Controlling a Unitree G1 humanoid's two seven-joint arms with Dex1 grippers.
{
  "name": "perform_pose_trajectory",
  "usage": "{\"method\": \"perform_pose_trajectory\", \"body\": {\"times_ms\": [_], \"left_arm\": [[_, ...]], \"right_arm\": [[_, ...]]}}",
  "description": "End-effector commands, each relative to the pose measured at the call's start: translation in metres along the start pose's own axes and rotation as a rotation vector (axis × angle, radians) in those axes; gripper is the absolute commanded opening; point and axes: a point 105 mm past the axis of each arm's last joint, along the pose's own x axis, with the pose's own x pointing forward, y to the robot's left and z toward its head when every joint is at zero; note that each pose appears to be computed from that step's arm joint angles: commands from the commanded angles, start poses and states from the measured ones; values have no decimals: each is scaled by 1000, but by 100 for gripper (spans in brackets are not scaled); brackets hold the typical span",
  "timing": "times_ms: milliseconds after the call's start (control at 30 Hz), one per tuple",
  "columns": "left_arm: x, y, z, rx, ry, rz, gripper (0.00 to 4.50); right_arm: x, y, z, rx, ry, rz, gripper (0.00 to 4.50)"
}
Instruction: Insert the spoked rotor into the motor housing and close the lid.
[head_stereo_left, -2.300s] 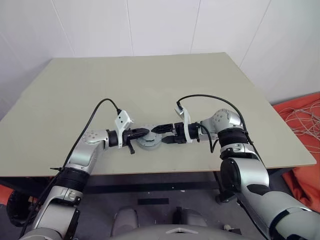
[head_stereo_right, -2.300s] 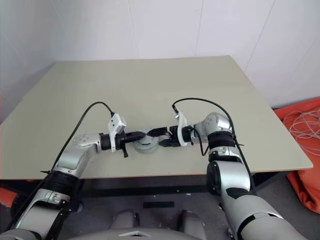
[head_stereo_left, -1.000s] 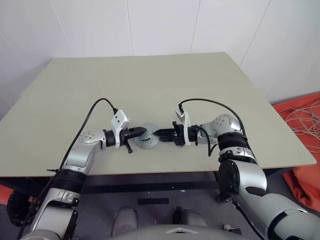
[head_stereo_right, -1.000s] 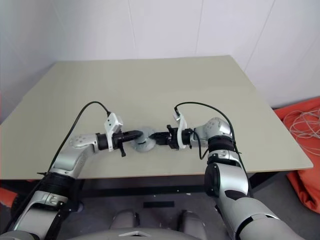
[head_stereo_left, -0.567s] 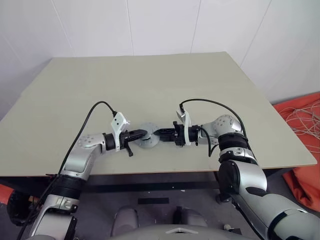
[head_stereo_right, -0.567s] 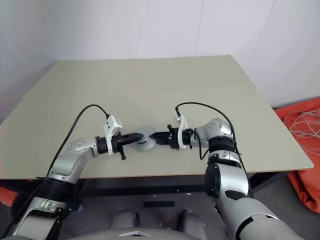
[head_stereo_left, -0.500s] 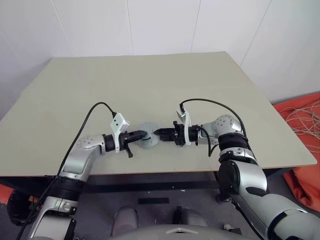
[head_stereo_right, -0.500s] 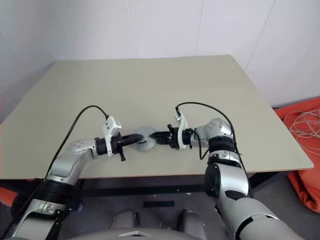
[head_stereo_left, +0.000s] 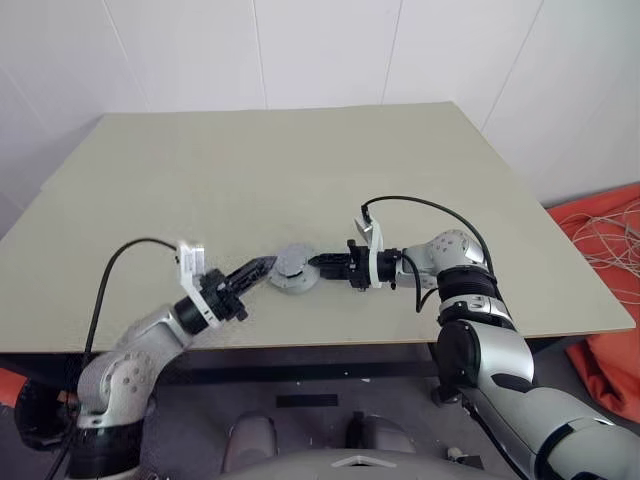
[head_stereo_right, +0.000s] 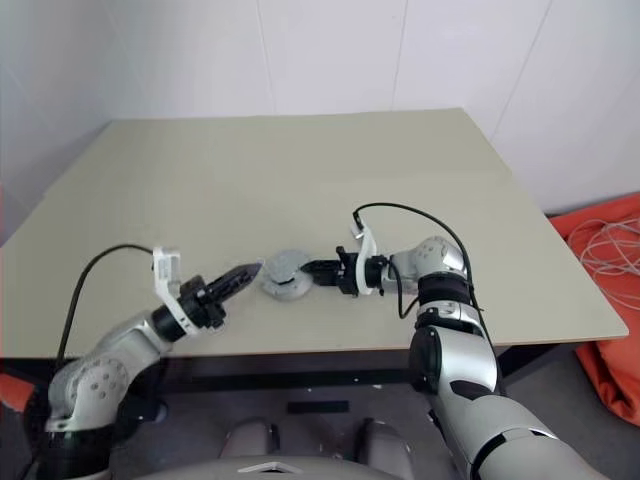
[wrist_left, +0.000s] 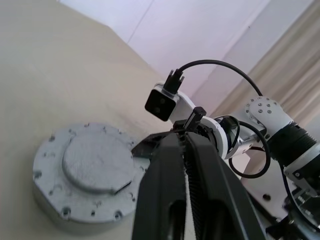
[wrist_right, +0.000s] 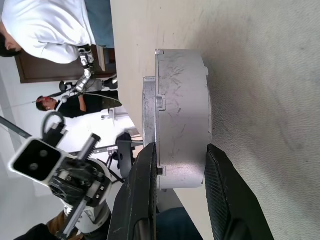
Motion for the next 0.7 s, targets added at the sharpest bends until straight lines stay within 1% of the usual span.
{"method": "perform_pose_trajectory", "body": {"times_ms": [33, 133, 300, 333, 500, 700], "left_arm": [[-8, -6, 4, -81, -79, 24, 157], [-18, 3, -3, -204, -138, 89, 255], [-24, 8, -11, -327, -181, 134, 423], [-24, 9, -12, -349, -190, 137, 449], [-26, 11, -16, -459, -224, 147, 450], [-27, -6, -16, -589, -268, 62, 450]], "right_arm": [[-1, 22, 11, -44, -36, 66, 109], [0, 27, 12, -51, -33, 79, 109], [1, 39, 11, -66, -20, 110, 109], [1, 42, 11, -68, -19, 118, 109], [1, 55, 10, -84, -6, 155, 109], [0, 64, 8, -91, -6, 185, 109]]}}
